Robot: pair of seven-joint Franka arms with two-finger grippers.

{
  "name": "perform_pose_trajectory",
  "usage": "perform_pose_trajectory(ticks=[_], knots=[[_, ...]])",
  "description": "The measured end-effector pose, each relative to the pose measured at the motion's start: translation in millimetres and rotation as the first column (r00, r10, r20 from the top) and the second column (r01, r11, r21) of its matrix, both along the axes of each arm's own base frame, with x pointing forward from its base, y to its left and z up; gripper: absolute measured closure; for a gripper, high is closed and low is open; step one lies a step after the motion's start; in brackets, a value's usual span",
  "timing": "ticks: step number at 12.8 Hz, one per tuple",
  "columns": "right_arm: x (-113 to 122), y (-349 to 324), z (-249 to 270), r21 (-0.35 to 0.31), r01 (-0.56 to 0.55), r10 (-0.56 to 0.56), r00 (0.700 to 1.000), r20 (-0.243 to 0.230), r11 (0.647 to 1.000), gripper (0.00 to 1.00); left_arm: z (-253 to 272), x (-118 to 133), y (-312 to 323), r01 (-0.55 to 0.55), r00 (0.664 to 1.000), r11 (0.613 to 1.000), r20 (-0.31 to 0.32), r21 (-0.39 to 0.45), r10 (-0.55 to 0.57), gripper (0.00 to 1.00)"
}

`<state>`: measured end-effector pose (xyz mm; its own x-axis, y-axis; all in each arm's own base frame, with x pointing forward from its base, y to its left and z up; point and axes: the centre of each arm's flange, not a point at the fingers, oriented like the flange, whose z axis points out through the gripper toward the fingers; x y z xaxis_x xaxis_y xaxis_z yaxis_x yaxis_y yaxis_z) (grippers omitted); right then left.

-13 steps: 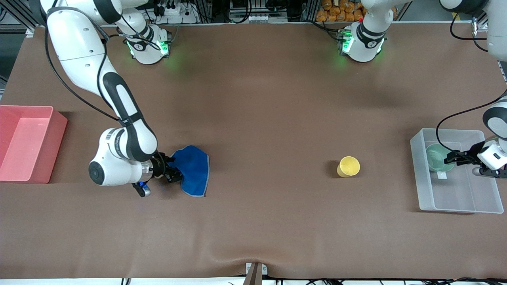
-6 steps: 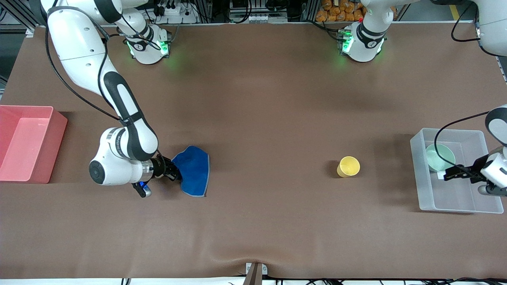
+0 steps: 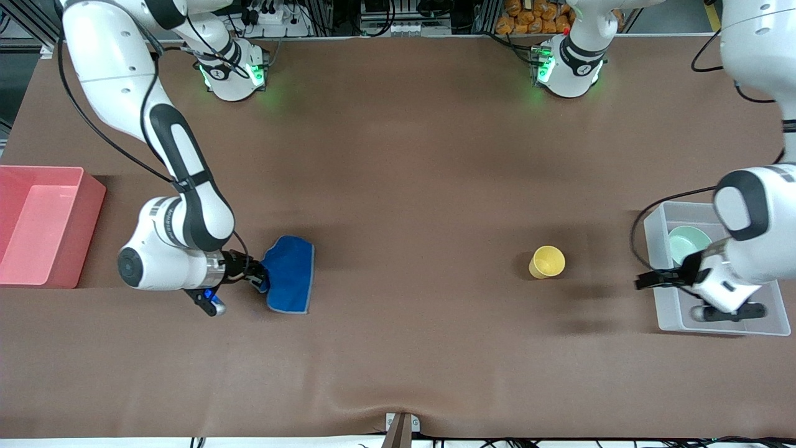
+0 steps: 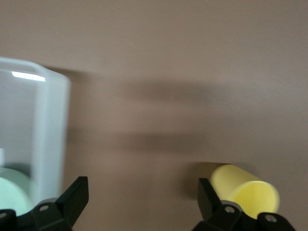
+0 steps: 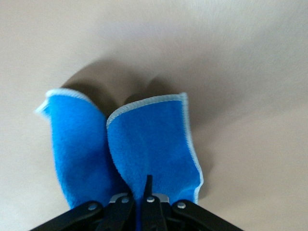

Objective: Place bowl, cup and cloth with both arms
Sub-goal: 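Carry the cloth toward the pink bin while the left gripper reaches the cup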

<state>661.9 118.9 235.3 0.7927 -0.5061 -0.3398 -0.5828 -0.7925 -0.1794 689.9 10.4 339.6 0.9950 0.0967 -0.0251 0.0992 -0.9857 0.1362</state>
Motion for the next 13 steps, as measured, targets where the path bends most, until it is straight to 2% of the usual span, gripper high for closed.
perform_pose_trajectory(ticks=[2,4,6,10,11,13], knots=[[3,-3,31,-0.031,-0.031,0.032,0.999,0.044,0.999,0.98,-17,-8,-42,-0.002,0.999,1.0,-0.046,-0.001,0.002,0.0],[3,-12,58,-0.084,-0.07,0.075,0.995,0.063,0.994,0.98,-33,-18,-73,0.0,0.996,1.0,-0.088,0.01,0.001,0.0],[-1,-25,85,-0.132,-0.104,0.111,0.993,0.045,0.986,0.98,-46,-28,-91,0.001,0.993,1.0,-0.12,0.023,0.002,0.0],[-18,-69,140,-0.235,-0.154,0.149,0.988,-0.038,0.96,0.98,-64,-42,-103,0.023,0.986,0.999,-0.163,0.025,-0.019,0.0],[-24,-82,153,-0.253,-0.173,0.165,0.985,-0.052,0.952,0.98,-69,-45,-105,0.026,0.985,0.999,-0.174,0.026,-0.022,0.0],[-34,-116,183,-0.248,-0.219,0.211,0.976,-0.059,0.944,0.98,-77,-51,-107,0.035,0.982,0.999,-0.189,0.03,-0.028,0.04]])
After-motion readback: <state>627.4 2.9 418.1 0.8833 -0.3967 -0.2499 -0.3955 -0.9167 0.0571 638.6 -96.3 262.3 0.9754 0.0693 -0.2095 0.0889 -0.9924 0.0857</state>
